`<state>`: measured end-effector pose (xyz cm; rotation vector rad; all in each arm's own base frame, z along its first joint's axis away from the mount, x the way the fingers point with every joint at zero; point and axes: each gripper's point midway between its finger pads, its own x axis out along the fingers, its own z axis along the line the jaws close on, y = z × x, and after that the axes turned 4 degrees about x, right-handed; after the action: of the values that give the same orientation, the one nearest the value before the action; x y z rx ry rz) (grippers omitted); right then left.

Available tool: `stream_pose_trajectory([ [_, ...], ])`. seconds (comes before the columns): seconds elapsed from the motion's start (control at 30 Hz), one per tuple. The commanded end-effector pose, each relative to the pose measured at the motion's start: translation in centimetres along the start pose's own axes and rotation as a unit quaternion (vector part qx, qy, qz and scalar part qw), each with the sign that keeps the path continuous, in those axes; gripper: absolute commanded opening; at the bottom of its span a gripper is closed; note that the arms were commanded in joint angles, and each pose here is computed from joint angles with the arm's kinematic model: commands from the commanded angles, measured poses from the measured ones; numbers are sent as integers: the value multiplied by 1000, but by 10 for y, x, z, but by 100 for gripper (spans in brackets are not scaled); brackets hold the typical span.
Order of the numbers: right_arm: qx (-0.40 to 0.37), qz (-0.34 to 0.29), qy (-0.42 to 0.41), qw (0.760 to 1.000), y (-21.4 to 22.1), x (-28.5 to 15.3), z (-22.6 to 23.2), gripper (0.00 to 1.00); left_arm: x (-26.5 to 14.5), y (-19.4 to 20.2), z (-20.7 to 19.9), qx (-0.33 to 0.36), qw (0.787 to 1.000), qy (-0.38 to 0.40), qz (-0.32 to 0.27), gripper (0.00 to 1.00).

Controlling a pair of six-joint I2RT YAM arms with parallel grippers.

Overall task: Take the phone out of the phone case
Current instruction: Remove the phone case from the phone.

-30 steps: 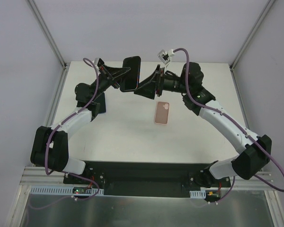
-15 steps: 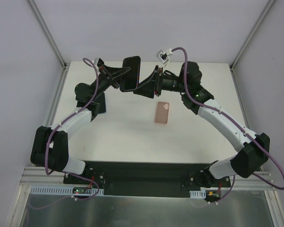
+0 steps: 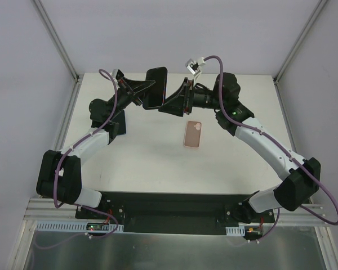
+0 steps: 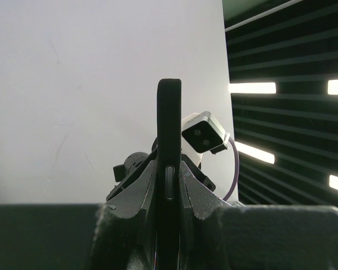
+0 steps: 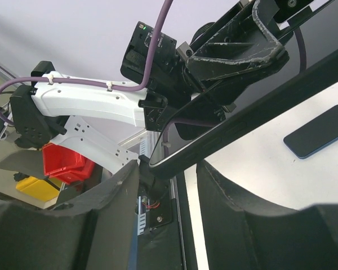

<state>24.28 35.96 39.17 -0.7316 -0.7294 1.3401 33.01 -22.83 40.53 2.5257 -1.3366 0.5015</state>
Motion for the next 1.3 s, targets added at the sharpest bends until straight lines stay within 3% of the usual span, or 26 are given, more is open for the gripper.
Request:
stream_pose_trajectory([
  [0.0,-36,-18,-34,999,-22,4,21,46,-23,45,-89,3,986,151,77,0],
  [0.4,-33,-20,-32,999,-25,5,19,37,-24,46,-89,1,985,152,78,0],
  [0.63,-29,-12,-32,999,-19,4,15,11,-25,47,-90,2,985,153,78,0],
  [0.73,-32,-6,-37,999,-16,3,14,6,-25,47,-91,1,985,153,78,0],
  [1.0,-69,30,-72,995,-1,-1,20,2,-23,42,-86,-17,986,147,74,0],
  [1.27,-187,55,-58,979,11,-15,26,1,-20,38,-91,-31,987,145,67,0],
])
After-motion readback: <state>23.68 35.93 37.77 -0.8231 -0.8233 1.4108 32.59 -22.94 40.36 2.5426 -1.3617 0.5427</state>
